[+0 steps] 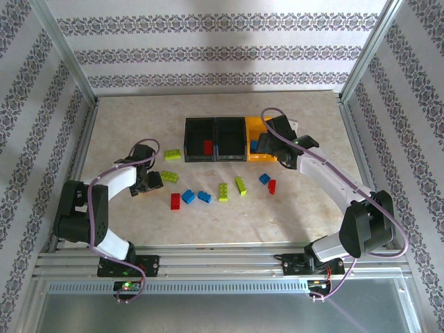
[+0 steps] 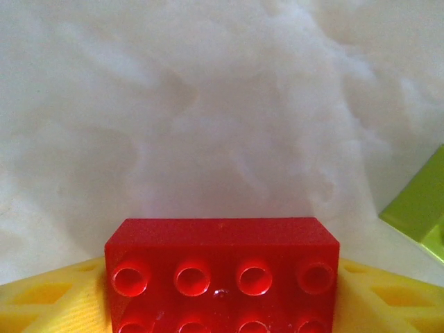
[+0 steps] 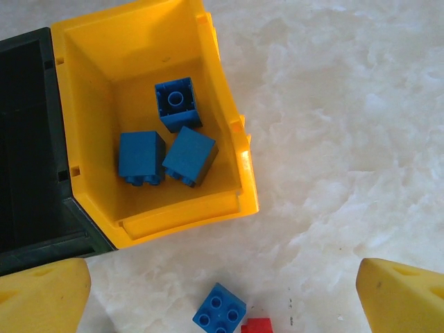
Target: Sort the legos into containers by color
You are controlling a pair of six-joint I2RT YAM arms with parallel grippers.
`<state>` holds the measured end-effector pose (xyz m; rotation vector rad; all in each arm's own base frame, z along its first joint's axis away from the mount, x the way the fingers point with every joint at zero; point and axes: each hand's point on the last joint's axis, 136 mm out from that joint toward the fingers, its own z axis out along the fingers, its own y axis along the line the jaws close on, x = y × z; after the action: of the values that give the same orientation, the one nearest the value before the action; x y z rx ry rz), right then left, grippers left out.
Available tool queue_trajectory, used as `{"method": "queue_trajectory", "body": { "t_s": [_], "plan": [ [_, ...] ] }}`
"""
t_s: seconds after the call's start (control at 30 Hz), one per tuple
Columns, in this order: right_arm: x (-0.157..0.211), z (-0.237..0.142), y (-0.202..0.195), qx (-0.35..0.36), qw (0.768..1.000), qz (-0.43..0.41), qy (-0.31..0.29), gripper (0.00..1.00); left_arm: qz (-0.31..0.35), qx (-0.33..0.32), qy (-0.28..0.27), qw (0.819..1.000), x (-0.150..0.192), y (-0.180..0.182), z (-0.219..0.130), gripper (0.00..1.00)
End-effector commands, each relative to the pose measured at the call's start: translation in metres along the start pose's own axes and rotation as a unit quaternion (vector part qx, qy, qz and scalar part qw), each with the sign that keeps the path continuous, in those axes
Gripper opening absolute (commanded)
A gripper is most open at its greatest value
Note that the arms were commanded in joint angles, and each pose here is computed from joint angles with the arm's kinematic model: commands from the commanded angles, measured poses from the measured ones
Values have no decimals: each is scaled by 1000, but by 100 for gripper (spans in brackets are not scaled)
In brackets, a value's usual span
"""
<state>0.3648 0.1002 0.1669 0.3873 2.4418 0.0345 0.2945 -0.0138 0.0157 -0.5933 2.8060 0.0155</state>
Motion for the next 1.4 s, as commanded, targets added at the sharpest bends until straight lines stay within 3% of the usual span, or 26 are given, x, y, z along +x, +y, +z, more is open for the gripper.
{"method": "queue_trajectory", "body": {
  "t_s": [0.0, 0.33, 0.67, 1.0, 1.2, 1.37],
  "plan": [
    [2, -1, -3, 12, 1000, -3, 1, 98, -12, -3, -9, 1000, -10, 3, 2, 68],
    [3, -1, -2, 11, 1000, -2, 2, 98, -10, 7, -17, 1000, -15, 1, -3, 58],
    [17, 2, -5, 11, 1000, 5, 9, 98, 17, 54, -67, 996, -30, -23, -45, 55],
    [50, 3, -16, 19, 999, 17, 26, 98, 109, 125, -135, 977, -54, -116, -88, 54],
    [62, 0, -26, 26, 999, 30, 25, 98, 169, 158, -161, 960, -73, -181, -100, 54],
    [65, -3, -31, 26, 999, 35, 20, 98, 208, 150, -162, 953, -87, -211, -93, 53]
  ]
}}
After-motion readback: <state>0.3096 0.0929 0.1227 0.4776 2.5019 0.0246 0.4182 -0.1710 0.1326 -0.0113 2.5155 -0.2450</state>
